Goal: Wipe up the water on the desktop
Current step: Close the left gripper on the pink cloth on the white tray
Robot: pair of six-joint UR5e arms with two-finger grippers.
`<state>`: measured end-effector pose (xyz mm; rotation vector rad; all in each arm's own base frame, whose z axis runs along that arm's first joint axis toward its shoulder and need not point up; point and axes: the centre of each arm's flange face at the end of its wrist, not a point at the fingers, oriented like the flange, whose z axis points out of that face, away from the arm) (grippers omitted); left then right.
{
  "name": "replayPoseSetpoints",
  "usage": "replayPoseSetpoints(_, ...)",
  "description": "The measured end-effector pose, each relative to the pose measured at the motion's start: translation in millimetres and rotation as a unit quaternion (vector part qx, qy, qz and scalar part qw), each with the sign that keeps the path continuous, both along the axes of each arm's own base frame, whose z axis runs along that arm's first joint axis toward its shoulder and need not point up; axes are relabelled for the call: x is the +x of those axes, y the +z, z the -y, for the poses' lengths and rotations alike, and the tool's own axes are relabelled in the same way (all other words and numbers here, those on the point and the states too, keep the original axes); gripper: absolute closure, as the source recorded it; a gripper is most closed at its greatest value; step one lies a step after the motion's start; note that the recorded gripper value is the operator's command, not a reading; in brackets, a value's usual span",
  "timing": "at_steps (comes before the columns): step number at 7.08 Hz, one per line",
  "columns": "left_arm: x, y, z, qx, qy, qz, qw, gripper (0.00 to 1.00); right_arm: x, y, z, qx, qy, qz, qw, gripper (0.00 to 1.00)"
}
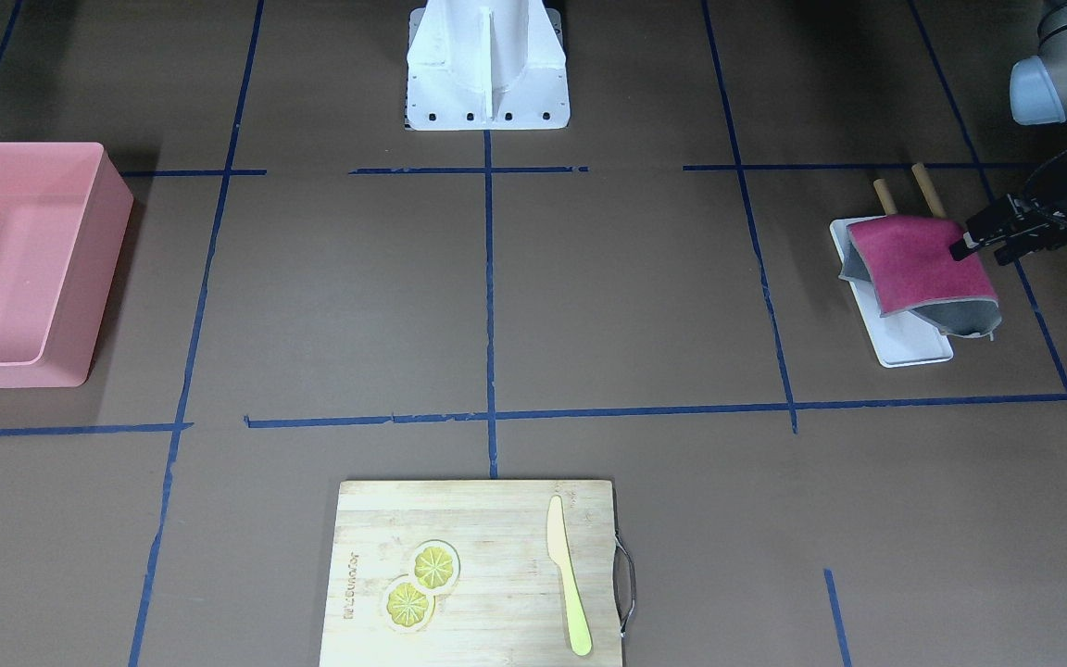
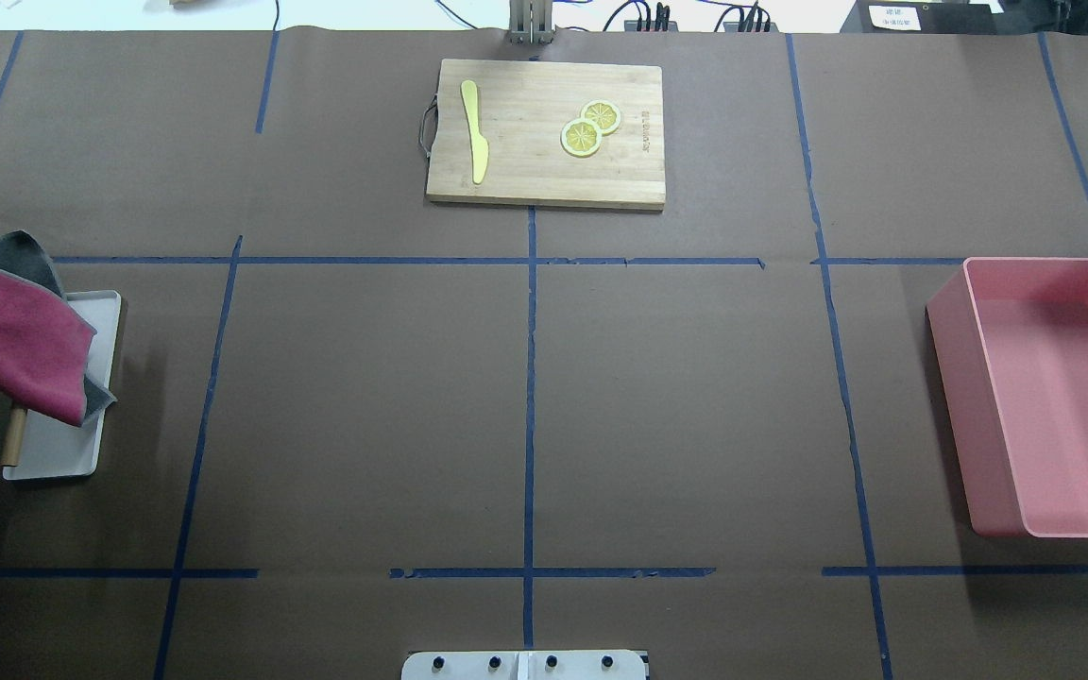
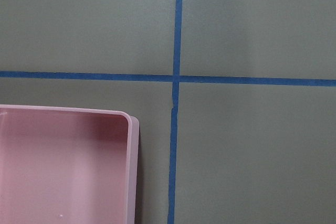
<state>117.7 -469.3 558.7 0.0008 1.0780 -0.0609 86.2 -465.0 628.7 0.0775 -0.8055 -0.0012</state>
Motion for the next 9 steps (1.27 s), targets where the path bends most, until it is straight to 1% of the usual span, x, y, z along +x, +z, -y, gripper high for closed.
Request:
replayPoseSetpoints(1,0.5,-0.4,0.3,0.001,0.001,-0.001,1.0,0.57,0.0,-0.6,0.0,0.0,0.0,0.0,1.0,0.0)
replayPoseSetpoints(3,0.1,0.1,-1.1,0.0,0.002,-0.002,1.0,0.75,-0.2,-4.0,0.1,0.003,0.0,0.001,1.0,0.0)
replayPoseSetpoints(4,-0.7,-0.9,-2.1,0.001,0.002,-0.002,1.0,0.86,-0.3,-4.0,-0.7,0.003,0.0,0.001,1.0,0.0)
replayPoseSetpoints(5,-1.5,-2.7,-2.7,0.002,0.002,-0.004,1.0,0.92,-0.3,-4.3,-1.4,0.004,0.0,0.002,1.0,0.0)
replayPoseSetpoints(7,-1.7,-3.9,-5.6,-0.004,0.01,-0.014,0.9998,0.99,-0.4,-6.8,-1.4,0.006,0.001,0.002,1.0,0.0)
replayPoseSetpoints(9,-1.5,-6.8,-9.2,-0.015,0.024,-0.035,0.999,1.0,-0.8,-9.0,-0.9,0.01,0.0,0.005,0.9999,0.0)
